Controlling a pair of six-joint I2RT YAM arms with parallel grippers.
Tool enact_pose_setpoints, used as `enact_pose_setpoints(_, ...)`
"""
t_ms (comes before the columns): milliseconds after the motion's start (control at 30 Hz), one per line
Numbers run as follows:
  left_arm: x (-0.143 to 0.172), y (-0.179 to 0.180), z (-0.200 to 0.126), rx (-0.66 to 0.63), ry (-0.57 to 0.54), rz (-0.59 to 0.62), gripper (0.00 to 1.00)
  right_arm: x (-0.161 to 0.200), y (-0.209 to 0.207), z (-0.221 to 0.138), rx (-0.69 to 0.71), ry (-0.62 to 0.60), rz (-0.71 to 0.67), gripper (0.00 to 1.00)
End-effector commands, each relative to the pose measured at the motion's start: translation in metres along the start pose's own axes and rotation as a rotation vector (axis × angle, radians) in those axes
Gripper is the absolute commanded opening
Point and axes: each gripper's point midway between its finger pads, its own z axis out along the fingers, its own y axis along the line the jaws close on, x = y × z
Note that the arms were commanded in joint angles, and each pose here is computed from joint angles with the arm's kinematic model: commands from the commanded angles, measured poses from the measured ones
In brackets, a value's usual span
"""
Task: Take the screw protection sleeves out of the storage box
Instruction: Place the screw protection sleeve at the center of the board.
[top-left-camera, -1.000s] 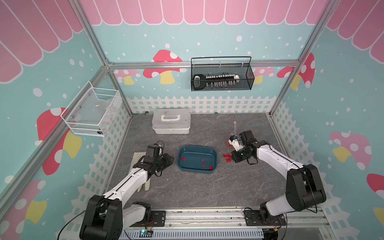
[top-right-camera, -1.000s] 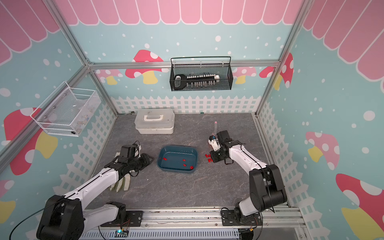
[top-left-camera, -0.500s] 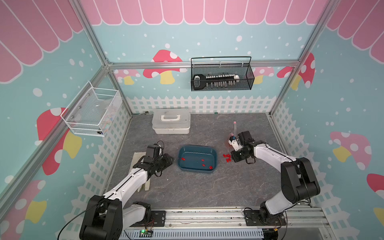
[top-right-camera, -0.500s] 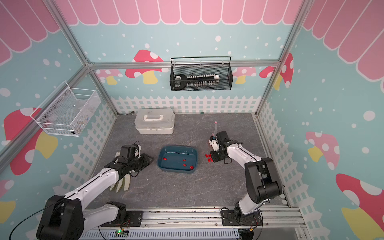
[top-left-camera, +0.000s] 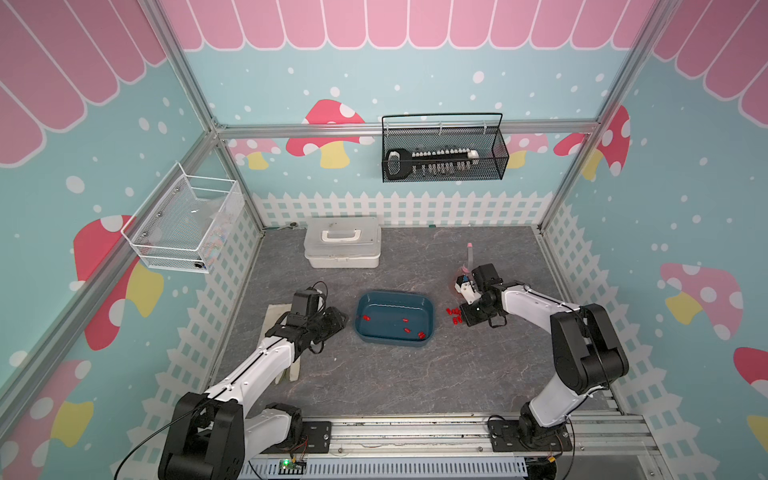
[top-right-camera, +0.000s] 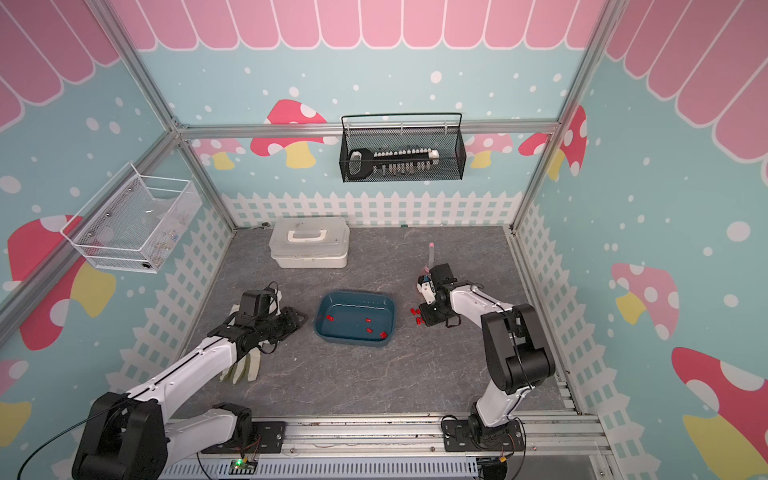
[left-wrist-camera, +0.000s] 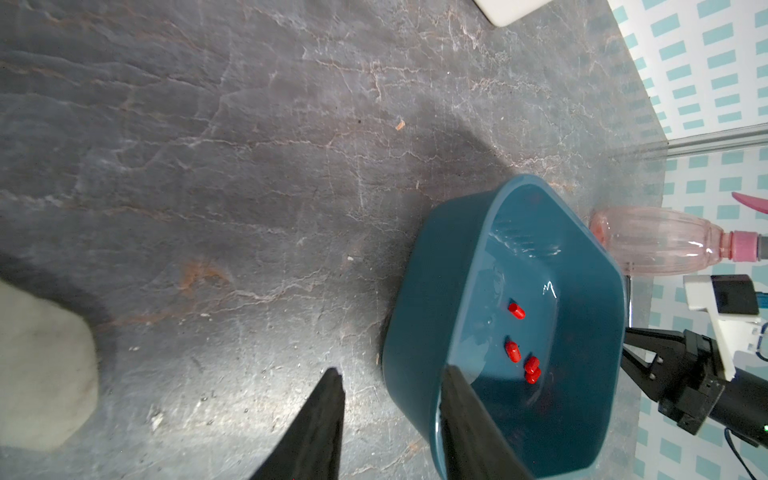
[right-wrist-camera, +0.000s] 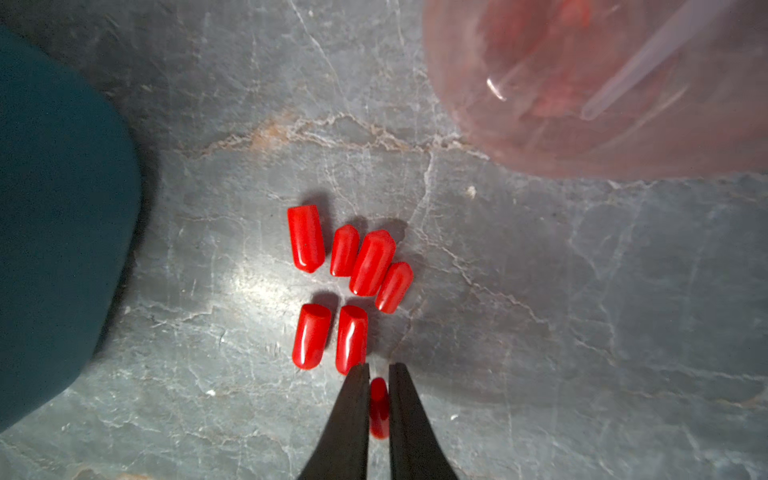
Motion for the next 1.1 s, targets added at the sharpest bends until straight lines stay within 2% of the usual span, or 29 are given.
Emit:
enact_pose_setpoints(0, -0.003, 0.003, -0.001, -0.008, -0.024, -0.008, 0.41, -0.004, -0.003, 0.0, 0.007, 0.002, -0.011, 0.15)
enact_pose_setpoints(700, -0.004, 0.002, -0.002, -0.006, -0.026, -0.006, 0.41, -0.01, 0.001, -0.001, -0.018, 0.002, -0.013, 0.21)
enact_pose_setpoints(1067, -0.004, 0.002, -0.003, -0.004, -0.028, -0.006, 0.41, -0.027, 0.015, -0.049, -0.044, -0.105, -0.071, 0.27)
